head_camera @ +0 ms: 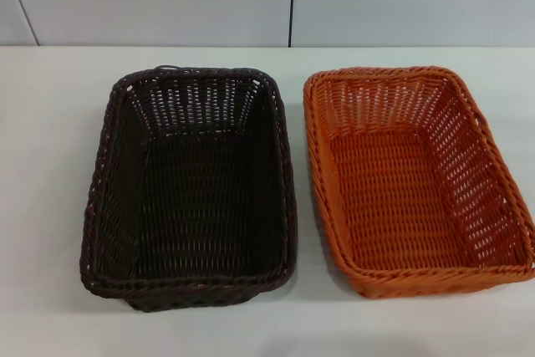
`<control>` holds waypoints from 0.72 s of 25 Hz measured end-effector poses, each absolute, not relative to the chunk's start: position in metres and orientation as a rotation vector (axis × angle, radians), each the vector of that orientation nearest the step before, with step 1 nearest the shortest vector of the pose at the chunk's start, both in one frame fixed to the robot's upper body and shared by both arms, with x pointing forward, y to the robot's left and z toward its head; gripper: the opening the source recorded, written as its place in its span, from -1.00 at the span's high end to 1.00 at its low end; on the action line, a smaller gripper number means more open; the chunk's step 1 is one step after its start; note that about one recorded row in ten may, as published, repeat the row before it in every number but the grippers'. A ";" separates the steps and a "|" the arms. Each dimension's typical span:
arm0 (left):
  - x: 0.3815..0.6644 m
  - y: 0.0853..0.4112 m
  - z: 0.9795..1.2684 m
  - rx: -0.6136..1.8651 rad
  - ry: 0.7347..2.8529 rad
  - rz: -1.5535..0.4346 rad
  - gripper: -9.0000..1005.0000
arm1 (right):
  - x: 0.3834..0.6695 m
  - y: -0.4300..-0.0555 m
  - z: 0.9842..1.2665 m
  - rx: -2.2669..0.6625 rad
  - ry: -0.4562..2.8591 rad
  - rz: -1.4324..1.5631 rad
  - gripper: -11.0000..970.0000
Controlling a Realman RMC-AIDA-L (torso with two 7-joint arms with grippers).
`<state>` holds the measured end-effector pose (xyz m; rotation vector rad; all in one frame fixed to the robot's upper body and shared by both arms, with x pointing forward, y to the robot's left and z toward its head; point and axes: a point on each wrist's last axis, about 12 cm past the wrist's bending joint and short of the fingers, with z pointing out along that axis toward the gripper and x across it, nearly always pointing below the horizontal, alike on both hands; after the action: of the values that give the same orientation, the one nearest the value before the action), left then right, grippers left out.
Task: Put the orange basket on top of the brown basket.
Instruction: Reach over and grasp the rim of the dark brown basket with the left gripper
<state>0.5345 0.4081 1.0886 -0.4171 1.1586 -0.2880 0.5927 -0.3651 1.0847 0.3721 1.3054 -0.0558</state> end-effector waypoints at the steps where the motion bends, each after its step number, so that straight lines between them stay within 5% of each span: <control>1: 0.535 0.408 1.089 -0.417 1.159 -0.291 -0.71 | 0.593 -0.365 1.085 0.372 1.305 -0.056 -0.35; 18: 0.545 0.394 1.092 -0.351 1.184 -0.336 -0.71 | 0.601 -0.363 1.093 0.360 1.288 -0.044 -0.35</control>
<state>0.5447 0.3940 1.0915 -0.3514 1.1840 -0.3357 0.6012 -0.3625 1.0926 0.3600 1.2884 -0.0440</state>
